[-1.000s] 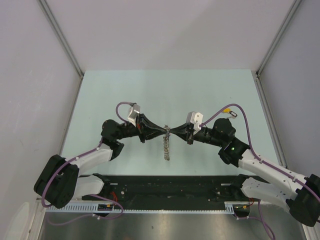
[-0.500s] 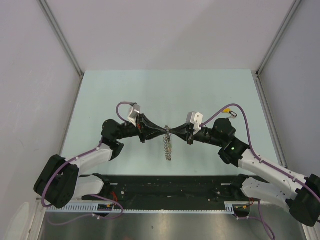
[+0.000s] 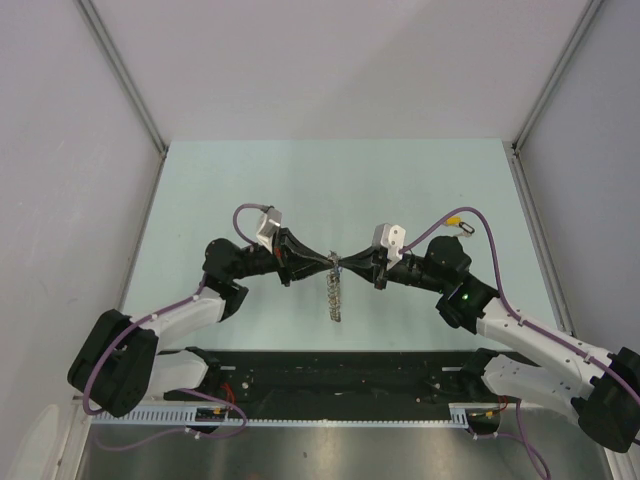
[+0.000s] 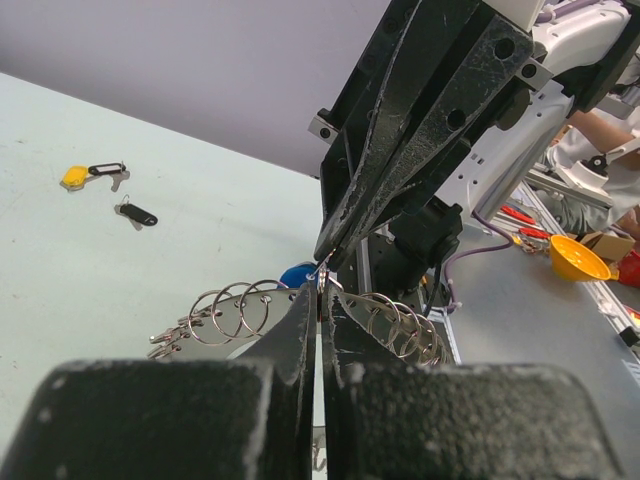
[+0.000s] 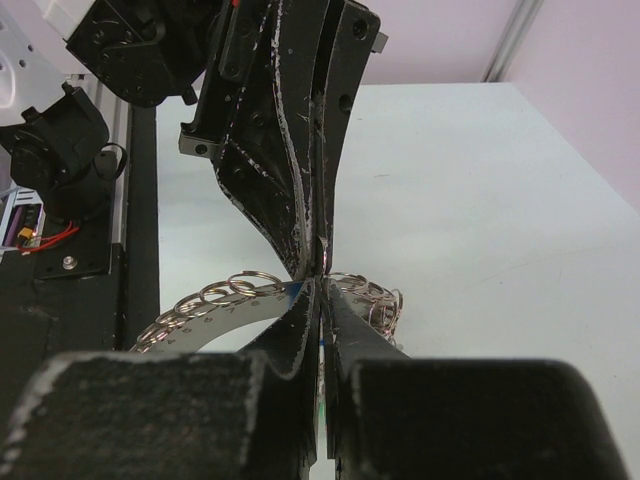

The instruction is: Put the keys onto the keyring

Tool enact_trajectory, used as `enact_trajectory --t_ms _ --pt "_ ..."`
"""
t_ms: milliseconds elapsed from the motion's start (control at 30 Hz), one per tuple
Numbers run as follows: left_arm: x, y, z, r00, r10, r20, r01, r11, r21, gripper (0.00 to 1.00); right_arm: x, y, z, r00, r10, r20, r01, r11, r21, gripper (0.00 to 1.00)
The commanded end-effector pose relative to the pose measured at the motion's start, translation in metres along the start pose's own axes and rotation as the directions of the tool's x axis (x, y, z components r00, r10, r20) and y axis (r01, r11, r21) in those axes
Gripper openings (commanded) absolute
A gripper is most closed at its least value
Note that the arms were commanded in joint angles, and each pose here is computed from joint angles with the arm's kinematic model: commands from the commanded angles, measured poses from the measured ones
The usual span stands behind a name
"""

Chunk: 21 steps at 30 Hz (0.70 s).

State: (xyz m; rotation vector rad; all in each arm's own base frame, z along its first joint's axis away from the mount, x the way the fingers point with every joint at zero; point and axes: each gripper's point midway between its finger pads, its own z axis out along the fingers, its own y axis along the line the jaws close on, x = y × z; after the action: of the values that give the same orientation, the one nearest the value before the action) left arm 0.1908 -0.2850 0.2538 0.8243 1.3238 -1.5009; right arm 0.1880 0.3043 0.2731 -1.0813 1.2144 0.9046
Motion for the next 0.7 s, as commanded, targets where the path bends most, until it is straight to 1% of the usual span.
enact_trajectory --t_ms 0,133,267,400,667 --pt "-0.026 -0.002 0.004 0.995 0.079 0.068 -0.078 0.997 -0.019 0.00 -0.022 0.013 0.002 0.997 -0.014 0.075 0.020 0.997 -0.075 0.00" --pt "-0.027 -0.003 0.003 0.994 0.087 0.073 -0.085 0.996 -0.020 0.01 -0.020 0.010 0.002 0.998 -0.014 0.067 0.017 0.998 -0.057 0.00" --pt "-0.030 -0.007 0.002 0.991 0.106 0.088 -0.105 0.994 -0.007 0.01 -0.020 0.000 -0.002 0.998 -0.008 0.057 0.009 1.000 -0.005 0.00" --pt "-0.033 -0.011 0.000 0.987 0.116 0.109 -0.117 0.993 0.003 0.01 -0.022 0.001 -0.004 0.998 -0.010 0.060 0.011 1.000 -0.006 0.00" --pt "-0.034 -0.013 0.000 0.986 0.114 0.118 -0.118 0.993 0.024 0.00 -0.025 0.003 -0.005 0.997 -0.009 0.073 0.010 1.000 -0.023 0.00"
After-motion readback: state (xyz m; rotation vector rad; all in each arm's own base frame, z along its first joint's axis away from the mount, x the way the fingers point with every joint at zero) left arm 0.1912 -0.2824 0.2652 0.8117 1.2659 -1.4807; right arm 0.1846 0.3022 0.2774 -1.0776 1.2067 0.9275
